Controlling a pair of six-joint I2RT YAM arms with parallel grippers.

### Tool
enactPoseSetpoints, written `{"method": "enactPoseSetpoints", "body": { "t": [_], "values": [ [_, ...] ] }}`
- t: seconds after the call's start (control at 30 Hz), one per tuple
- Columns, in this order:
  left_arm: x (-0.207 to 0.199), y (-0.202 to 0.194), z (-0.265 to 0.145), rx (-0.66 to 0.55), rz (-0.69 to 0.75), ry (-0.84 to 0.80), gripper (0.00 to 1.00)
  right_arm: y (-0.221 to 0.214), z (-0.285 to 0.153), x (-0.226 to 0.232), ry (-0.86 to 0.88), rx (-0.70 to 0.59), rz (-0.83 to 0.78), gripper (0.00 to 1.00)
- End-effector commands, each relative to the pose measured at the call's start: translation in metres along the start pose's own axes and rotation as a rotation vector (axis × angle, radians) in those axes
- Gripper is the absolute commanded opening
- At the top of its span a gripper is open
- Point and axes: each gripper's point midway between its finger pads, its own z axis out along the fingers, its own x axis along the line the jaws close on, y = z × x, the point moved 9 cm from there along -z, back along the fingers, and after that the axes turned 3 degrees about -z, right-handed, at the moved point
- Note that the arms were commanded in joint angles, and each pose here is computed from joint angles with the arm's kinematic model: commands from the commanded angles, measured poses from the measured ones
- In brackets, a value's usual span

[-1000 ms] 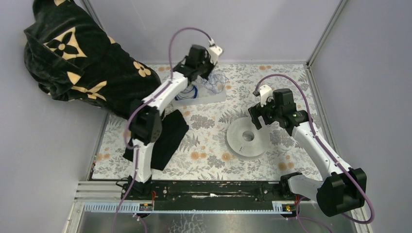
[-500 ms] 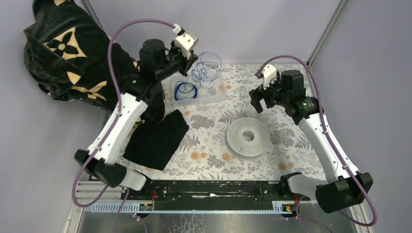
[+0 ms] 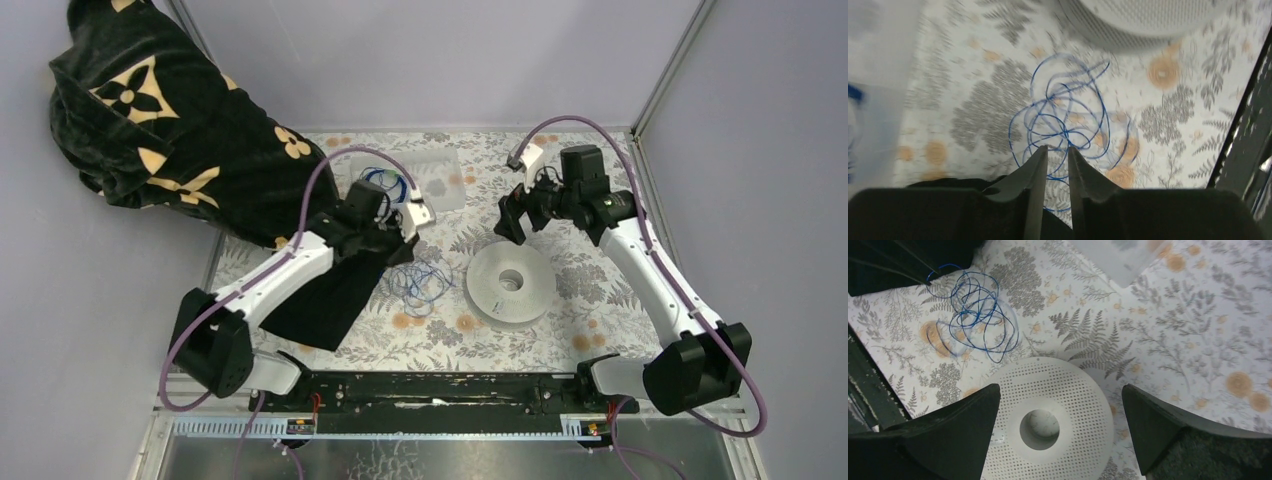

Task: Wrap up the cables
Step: Place the cable at the center of the board.

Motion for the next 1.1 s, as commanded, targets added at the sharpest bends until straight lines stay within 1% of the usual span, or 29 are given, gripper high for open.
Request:
{"method": "enactPoseSetpoints", "body": {
  "t": [0.0, 0.13, 0.23, 0.3, 0.37, 0.53, 0.67, 0.8, 0.87, 0.93, 1.0, 1.07],
  "values": [
    [-0.007, -0.017, 0.017, 0.047, 0.073, -0.076, 0.34, -0.008, 0.019, 0.009, 0.086, 0.001, 0.035, 0.99],
    [-0.008, -0.033, 0.024, 0.107, 0.002, -0.069, 0.49, -0.019, 0.027, 0.011, 0.091, 0.002, 0.054, 0.99],
    [-0.014, -0.046, 0.029, 0.13, -0.036, -0.111, 0.61, -0.025, 0.03, 0.011, 0.086, 0.018, 0.063, 0.99],
    [-0.017, -0.055, 0.036, 0.137, -0.032, -0.121, 0.65, -0.029, 0.033, 0.011, 0.085, 0.027, 0.068, 0.99],
    [-0.017, -0.062, 0.044, 0.141, -0.022, -0.12, 0.67, -0.033, 0.036, 0.011, 0.082, 0.037, 0.072, 0.99],
    [-0.022, -0.067, 0.06, 0.147, -0.038, -0.192, 0.64, -0.041, 0.04, 0.009, 0.077, 0.063, 0.078, 0.99],
    [-0.031, -0.063, 0.06, 0.103, -0.003, -0.252, 0.64, -0.045, 0.043, 0.008, 0.068, 0.077, 0.075, 0.99],
    [-0.036, -0.061, 0.061, 0.073, 0.017, -0.27, 0.62, -0.049, 0.045, 0.007, 0.068, 0.093, 0.076, 0.99],
    [-0.036, -0.061, 0.066, 0.065, 0.008, -0.252, 0.57, -0.049, 0.046, 0.007, 0.069, 0.095, 0.075, 0.99],
    [-0.034, -0.06, 0.071, 0.068, 0.004, -0.235, 0.5, -0.05, 0.046, 0.006, 0.068, 0.1, 0.075, 0.99],
    [-0.031, -0.061, 0.075, 0.089, -0.005, -0.217, 0.43, -0.051, 0.046, 0.007, 0.068, 0.103, 0.076, 0.99],
    [-0.029, -0.065, 0.08, 0.11, -0.014, -0.207, 0.39, -0.052, 0.046, 0.008, 0.073, 0.103, 0.075, 0.99]
  ]
}}
